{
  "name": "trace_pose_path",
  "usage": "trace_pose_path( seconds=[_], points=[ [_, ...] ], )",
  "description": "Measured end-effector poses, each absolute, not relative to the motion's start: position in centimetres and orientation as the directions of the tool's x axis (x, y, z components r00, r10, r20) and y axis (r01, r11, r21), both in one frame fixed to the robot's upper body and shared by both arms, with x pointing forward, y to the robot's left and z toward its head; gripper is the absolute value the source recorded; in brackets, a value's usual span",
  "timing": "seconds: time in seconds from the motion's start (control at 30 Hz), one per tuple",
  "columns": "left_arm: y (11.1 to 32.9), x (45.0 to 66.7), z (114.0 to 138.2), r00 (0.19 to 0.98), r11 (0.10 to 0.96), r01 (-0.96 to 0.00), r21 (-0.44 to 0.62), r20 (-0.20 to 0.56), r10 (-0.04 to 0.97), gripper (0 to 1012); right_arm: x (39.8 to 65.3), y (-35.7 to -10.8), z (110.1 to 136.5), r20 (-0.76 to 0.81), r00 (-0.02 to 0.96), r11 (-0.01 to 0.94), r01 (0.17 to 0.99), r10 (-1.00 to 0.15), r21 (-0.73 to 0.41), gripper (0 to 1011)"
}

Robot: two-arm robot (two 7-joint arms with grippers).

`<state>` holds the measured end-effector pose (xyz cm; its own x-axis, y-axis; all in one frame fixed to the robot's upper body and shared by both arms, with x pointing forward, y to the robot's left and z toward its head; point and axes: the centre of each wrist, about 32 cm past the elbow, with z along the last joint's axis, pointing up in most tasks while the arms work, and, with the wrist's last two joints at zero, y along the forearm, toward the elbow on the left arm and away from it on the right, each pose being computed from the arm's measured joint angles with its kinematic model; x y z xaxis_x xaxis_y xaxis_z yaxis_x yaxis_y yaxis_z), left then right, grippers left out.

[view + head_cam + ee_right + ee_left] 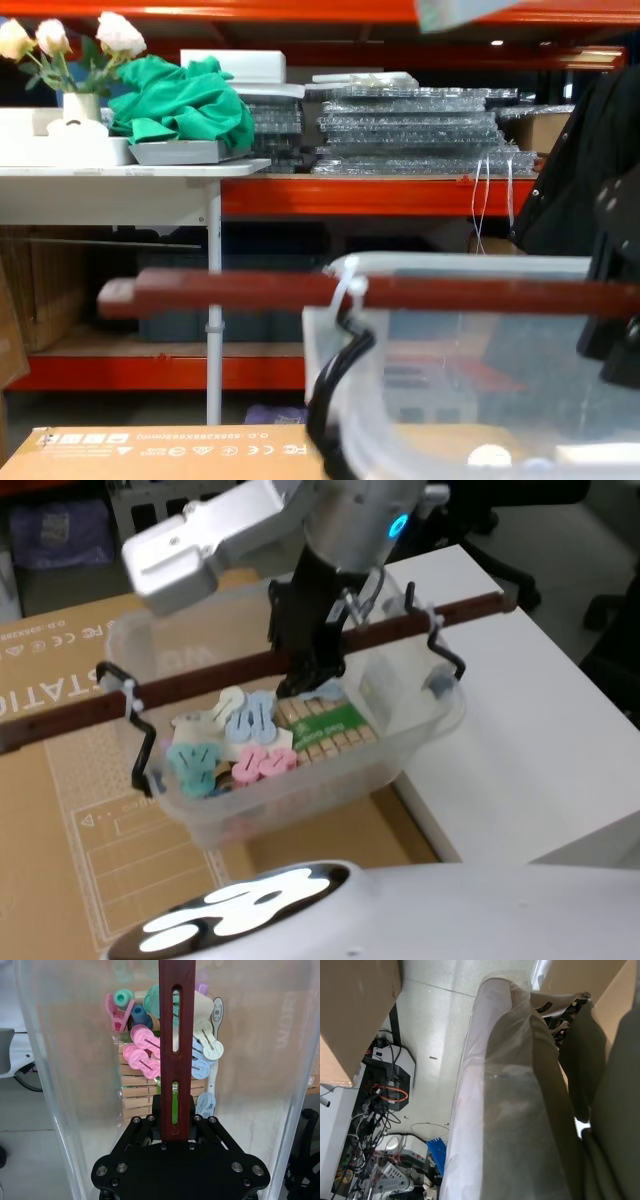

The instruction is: Use one hand to grasp the basket and place it at the designated location.

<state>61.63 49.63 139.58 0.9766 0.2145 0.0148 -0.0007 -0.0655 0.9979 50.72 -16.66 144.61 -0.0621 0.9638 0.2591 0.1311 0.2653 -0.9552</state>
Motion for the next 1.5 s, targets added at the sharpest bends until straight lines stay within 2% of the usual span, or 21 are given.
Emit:
trace_pose_path(
  seconds=[0.27, 0.77, 1.5],
  points=[
    [49.6, 61.6, 139.6, 0.977, -0.066, -0.001, 0.998, 0.015, 0.215, 0, 50.3, -14.7, 142.8, 0.244, -0.055, 0.249, 0.143, 0.968, -0.958, 229],
    [49.6, 61.6, 139.6, 0.977, -0.066, -0.001, 0.998, 0.015, 0.215, 0, 50.2, -11.9, 140.6, 0.233, -0.065, 0.238, 0.089, 0.970, -0.967, 228],
    [49.6, 61.6, 139.6, 0.977, -0.065, -0.001, 0.998, 0.015, 0.214, 0, 50.0, -10.5, 136.9, 0.180, -0.072, 0.186, 0.082, 0.981, -0.979, 228]
  ],
)
